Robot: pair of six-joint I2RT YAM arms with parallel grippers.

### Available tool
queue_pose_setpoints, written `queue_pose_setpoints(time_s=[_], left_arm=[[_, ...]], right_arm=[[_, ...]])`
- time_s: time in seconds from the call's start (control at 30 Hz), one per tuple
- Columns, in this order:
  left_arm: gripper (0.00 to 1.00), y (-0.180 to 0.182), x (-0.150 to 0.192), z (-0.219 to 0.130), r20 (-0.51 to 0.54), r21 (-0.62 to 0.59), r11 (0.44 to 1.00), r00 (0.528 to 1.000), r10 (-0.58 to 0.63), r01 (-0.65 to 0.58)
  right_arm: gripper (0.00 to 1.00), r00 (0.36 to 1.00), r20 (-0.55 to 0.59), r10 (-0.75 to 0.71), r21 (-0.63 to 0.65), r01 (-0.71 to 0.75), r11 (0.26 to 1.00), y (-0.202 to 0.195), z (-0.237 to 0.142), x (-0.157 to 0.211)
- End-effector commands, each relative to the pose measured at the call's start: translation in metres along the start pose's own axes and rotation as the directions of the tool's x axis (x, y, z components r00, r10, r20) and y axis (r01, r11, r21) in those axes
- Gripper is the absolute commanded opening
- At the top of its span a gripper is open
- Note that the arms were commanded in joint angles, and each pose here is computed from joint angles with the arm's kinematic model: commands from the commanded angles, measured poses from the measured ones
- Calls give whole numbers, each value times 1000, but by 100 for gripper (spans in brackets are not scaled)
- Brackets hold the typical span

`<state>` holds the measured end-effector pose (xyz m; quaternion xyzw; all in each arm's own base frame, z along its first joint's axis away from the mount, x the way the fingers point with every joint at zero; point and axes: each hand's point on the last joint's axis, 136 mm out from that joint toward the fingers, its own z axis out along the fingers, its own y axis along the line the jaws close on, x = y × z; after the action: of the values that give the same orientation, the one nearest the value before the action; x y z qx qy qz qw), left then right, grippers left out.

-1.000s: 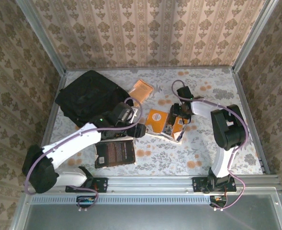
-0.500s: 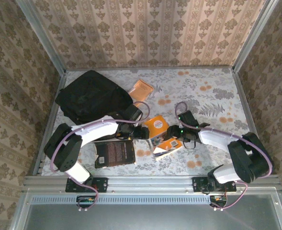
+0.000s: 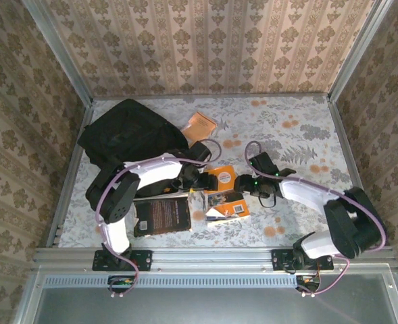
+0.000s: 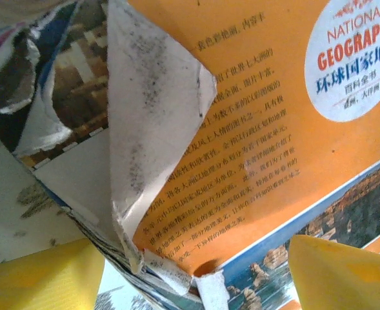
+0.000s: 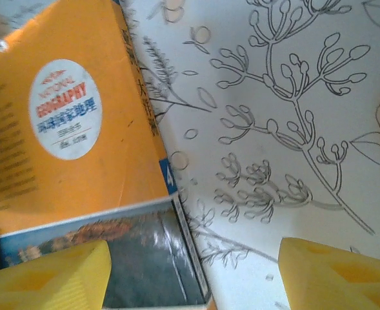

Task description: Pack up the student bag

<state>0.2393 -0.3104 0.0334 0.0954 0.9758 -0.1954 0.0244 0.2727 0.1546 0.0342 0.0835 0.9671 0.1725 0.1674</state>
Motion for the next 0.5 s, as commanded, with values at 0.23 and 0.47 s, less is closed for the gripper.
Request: queue_pose_setpoints(time_s=[0.23, 0.47], left_arm=[[75, -34, -9, 5, -22, 66, 993, 995, 99, -98], [71, -35, -5, 11, -38, 105, 991, 995, 91, -87]], right_arm=[[72, 993, -49, 108, -84, -112, 990, -8, 12, -3], [68, 983, -147, 111, -224, -143, 964, 16, 25, 4]])
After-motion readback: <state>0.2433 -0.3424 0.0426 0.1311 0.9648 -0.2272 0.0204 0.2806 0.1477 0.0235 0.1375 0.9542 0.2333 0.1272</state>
